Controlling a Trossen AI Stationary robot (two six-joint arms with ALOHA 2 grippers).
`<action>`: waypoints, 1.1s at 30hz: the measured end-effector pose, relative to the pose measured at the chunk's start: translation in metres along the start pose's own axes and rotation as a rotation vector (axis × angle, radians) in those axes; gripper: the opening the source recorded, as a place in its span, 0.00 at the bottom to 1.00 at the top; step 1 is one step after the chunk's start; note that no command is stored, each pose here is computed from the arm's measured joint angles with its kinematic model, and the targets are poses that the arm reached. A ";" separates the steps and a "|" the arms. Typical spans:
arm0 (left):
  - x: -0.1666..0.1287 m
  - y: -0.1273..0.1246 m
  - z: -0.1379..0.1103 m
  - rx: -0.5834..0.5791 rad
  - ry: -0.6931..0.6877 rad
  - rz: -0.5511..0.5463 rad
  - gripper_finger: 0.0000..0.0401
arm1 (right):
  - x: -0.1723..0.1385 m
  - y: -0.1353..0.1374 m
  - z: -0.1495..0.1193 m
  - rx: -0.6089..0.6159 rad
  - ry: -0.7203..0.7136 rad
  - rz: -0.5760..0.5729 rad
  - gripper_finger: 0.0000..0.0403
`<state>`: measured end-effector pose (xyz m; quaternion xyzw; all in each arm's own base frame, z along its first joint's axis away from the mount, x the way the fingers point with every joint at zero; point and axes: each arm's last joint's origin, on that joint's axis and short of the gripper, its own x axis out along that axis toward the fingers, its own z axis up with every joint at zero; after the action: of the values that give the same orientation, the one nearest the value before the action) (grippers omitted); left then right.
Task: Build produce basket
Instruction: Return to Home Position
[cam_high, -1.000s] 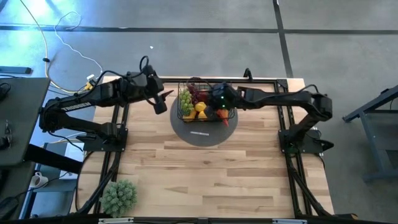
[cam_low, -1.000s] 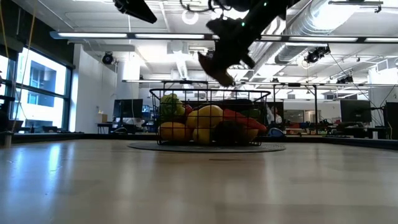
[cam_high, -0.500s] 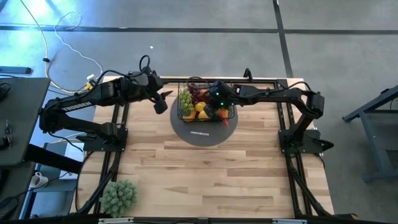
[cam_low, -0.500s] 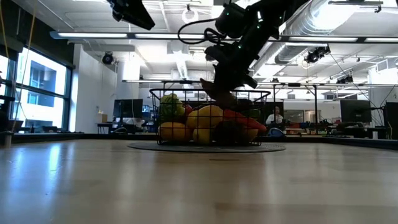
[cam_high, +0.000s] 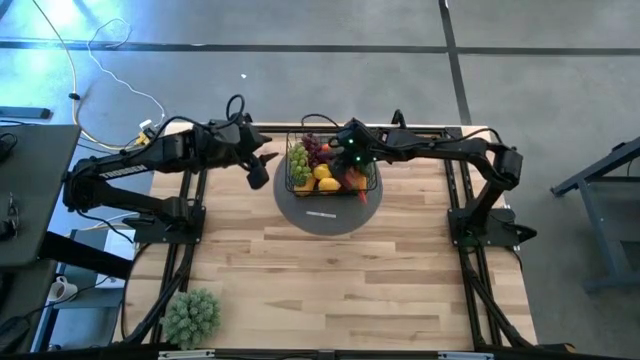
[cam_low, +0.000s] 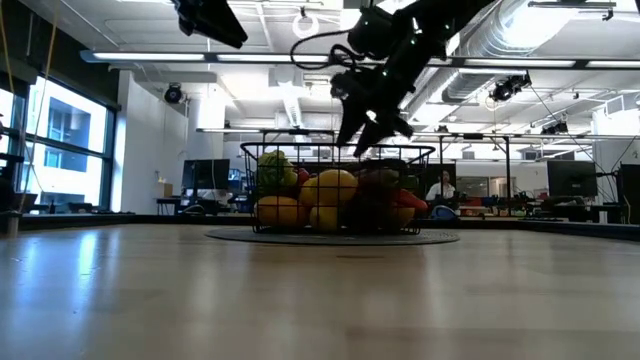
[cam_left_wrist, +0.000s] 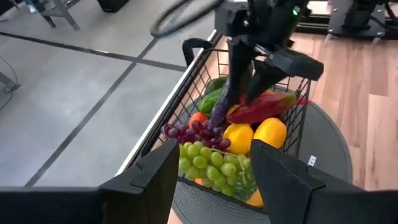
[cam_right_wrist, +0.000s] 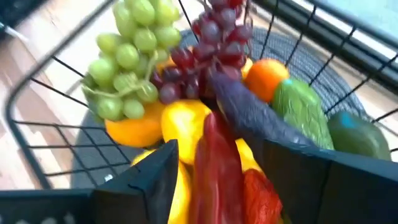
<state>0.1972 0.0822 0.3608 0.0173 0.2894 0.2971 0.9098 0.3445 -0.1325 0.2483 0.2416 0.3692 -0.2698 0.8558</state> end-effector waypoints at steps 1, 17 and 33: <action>0.000 -0.001 0.000 0.000 -0.001 -0.005 0.47 | -0.003 0.001 0.003 0.002 -0.003 0.001 0.53; -0.042 -0.017 -0.004 -0.035 -0.152 -0.271 0.47 | -0.042 0.031 0.047 -0.105 -0.166 0.096 0.55; -0.043 -0.034 -0.110 -0.197 -0.352 -0.426 0.47 | -0.079 0.073 0.063 0.023 -0.258 0.232 0.55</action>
<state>0.1282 0.0147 0.2849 -0.0808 0.0939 0.1183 0.9852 0.3770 -0.0947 0.3624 0.2557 0.2229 -0.2021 0.9187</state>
